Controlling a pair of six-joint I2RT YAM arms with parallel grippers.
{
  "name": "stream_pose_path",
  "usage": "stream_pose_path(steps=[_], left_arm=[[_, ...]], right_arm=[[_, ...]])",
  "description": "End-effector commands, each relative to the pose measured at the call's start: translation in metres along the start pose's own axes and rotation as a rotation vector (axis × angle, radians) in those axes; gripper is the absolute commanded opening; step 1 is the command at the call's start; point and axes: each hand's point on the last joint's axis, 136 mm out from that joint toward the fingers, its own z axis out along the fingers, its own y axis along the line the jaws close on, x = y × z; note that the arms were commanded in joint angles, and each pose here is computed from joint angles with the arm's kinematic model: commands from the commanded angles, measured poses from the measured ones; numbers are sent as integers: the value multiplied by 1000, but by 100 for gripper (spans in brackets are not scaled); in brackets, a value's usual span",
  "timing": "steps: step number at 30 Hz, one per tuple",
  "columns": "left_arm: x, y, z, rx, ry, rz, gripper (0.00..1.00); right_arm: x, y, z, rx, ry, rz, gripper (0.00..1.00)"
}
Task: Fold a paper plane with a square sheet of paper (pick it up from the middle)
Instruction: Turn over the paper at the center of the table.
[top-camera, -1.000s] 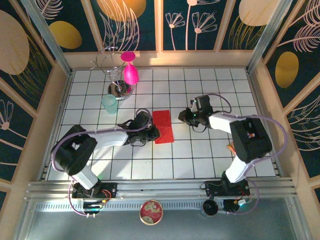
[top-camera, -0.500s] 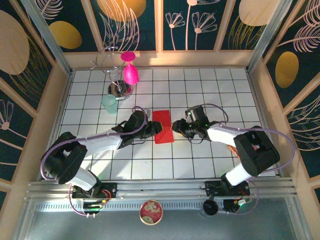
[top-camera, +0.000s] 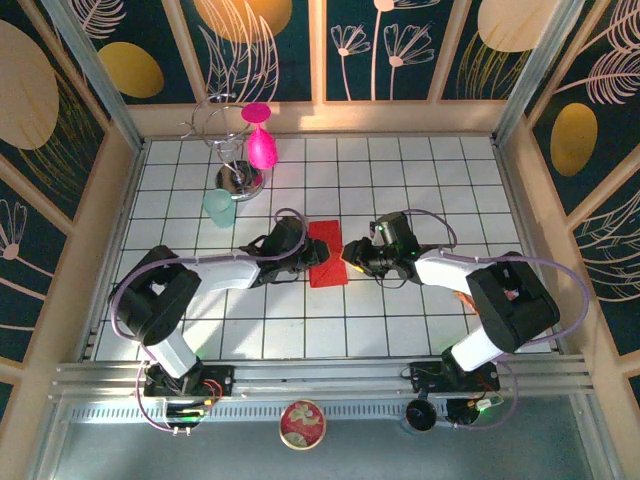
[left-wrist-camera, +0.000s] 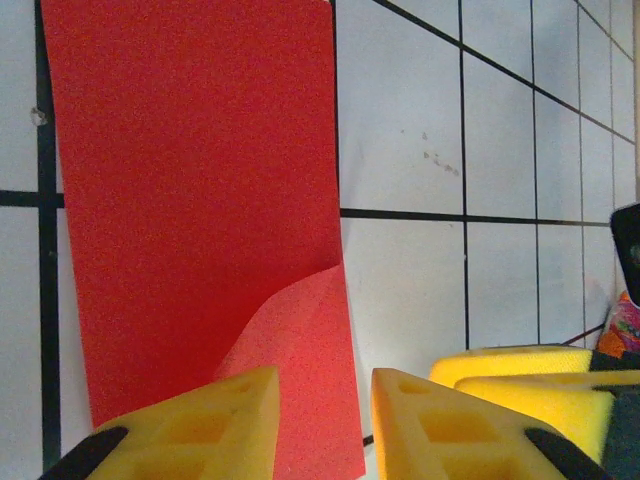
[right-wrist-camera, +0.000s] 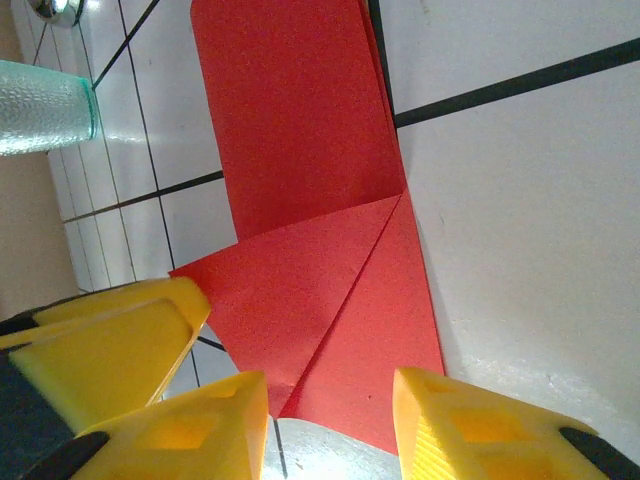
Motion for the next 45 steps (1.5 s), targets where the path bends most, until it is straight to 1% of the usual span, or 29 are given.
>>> stream_pose_path(steps=[1,11,18,20,26,30,38,45], left_arm=[[-2,18,11,-69,0,7,29],[10,52,19,-152,-1,-77,27],[16,68,14,-197,-15,-142,25],[17,70,13,-198,-15,-155,24],[22,71,17,-190,10,-166,20],[27,72,20,-188,30,-170,18],[28,71,21,-178,38,-165,16],[31,71,21,-168,47,-163,16]], right_arm=[[0,3,4,-8,12,-13,38],[-2,4,12,-5,57,-27,37],[-4,8,22,-26,80,-15,33],[-4,11,25,-37,87,-16,33],[-7,4,37,-5,87,15,31],[-7,2,46,-2,99,24,26],[-17,-1,53,35,72,32,24],[-18,-9,61,64,84,64,24]])
